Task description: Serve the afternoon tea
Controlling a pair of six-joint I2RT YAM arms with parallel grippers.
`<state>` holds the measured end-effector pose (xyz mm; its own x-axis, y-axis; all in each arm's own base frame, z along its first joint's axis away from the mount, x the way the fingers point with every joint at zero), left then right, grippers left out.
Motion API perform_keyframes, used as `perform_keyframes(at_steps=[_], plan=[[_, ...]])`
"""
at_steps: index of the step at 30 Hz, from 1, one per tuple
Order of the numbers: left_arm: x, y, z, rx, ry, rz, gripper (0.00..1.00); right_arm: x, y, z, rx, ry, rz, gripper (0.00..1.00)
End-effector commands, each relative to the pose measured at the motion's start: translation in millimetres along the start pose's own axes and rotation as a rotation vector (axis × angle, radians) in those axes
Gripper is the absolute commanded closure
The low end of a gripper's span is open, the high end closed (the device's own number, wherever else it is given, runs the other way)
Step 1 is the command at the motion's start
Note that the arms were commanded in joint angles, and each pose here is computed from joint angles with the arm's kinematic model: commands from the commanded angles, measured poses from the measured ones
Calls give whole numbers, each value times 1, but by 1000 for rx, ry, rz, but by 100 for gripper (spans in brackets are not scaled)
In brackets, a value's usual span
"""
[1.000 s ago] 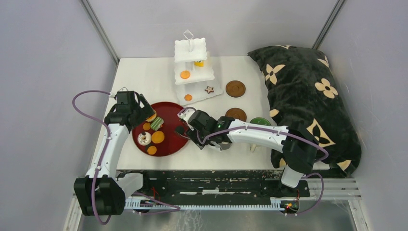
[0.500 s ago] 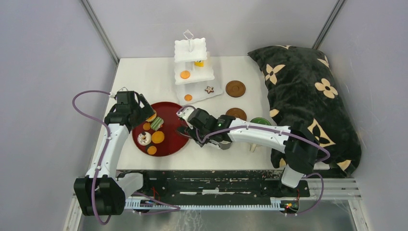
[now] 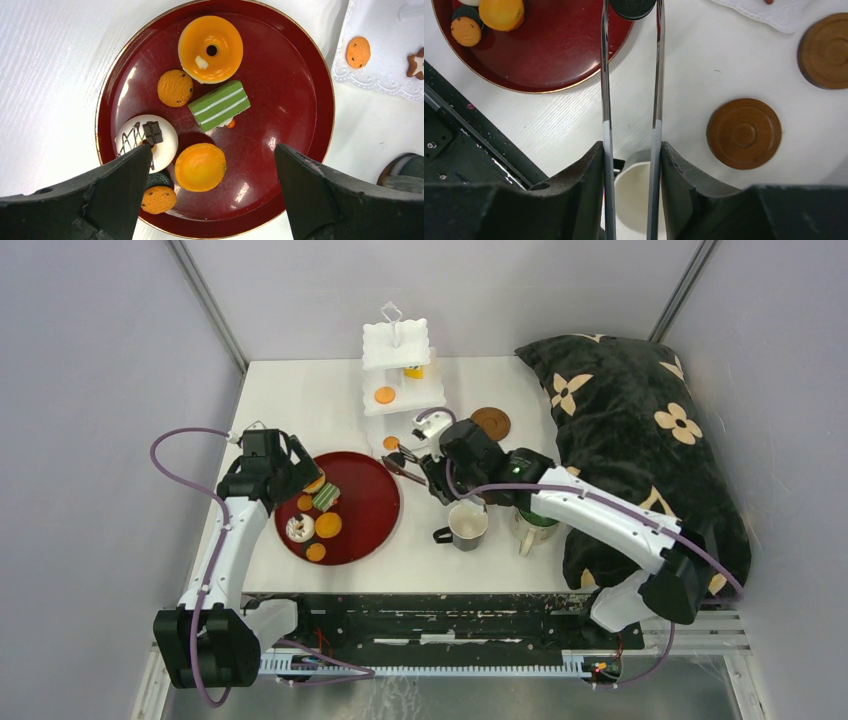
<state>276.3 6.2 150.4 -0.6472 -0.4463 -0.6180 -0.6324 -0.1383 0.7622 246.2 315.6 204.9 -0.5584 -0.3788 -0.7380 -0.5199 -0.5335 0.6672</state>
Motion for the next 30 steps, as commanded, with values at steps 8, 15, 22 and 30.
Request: perform_keyframes(at_steps=[8, 15, 22, 30], plan=[[-12, -1, -6, 31, 16, -50, 1, -69, 74, -60, 130, -86, -237, 77], [-12, -2, -6, 26, 14, -49, 1, -101, 78, -85, 195, -84, -299, 76], [-16, -4, -8, 29, 15, -52, 1, -122, 56, -108, 223, -84, -290, 75], [-20, -1, -5, 11, 8, -63, 1, -130, 35, -117, 216, -101, -280, 75]])
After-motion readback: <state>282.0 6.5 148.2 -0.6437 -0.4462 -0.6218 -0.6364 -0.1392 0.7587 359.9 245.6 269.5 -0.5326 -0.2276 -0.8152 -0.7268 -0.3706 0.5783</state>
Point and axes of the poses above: each gripper's point midway between its finger pads, its own y axis back along the fingers, its own z axis along the line the jaws close on, x = y × z, the point moved 1 cm from there along y, back along the fingers, and after that the axes turned 6 degrees about -y, right-handed, at the moved point
